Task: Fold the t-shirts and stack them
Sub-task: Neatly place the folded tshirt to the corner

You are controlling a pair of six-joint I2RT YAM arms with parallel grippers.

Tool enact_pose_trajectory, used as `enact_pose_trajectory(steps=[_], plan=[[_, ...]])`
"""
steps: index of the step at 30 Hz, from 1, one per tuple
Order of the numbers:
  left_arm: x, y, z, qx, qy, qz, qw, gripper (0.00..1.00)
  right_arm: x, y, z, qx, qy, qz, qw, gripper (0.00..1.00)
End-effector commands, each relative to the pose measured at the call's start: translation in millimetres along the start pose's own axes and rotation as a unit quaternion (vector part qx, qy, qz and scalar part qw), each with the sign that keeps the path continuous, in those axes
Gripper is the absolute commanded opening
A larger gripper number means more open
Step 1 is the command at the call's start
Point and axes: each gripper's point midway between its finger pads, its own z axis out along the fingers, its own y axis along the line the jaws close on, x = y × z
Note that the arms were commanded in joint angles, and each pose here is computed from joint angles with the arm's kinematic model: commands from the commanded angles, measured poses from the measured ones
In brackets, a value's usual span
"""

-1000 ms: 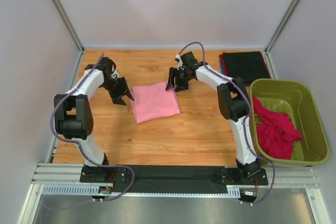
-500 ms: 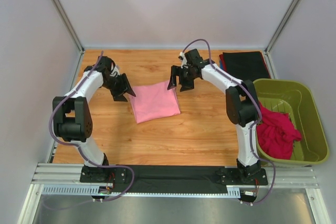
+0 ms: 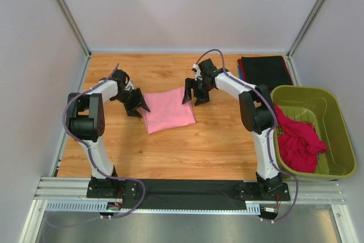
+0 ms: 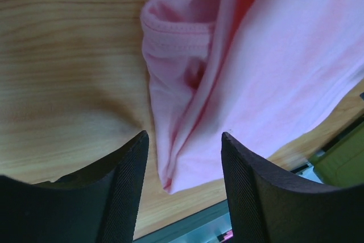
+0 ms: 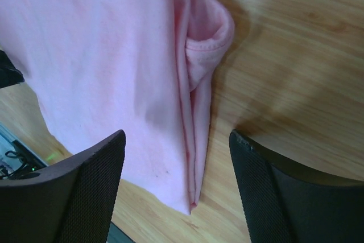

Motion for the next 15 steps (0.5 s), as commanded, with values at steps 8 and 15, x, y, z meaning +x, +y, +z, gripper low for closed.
enact_pose_trajectory(steps=[8, 15], plan=[[-2, 19, 20, -0.043, 0.014, -0.016, 0.999, 0.43, 3, -5, 27, 0.004, -0.022, -0.042, 0.999, 0.72], [-2, 20, 21, -0.053, 0.023, -0.025, 0.998, 0.2, 30, -6, 33, 0.012, 0.004, -0.053, 0.999, 0.65]])
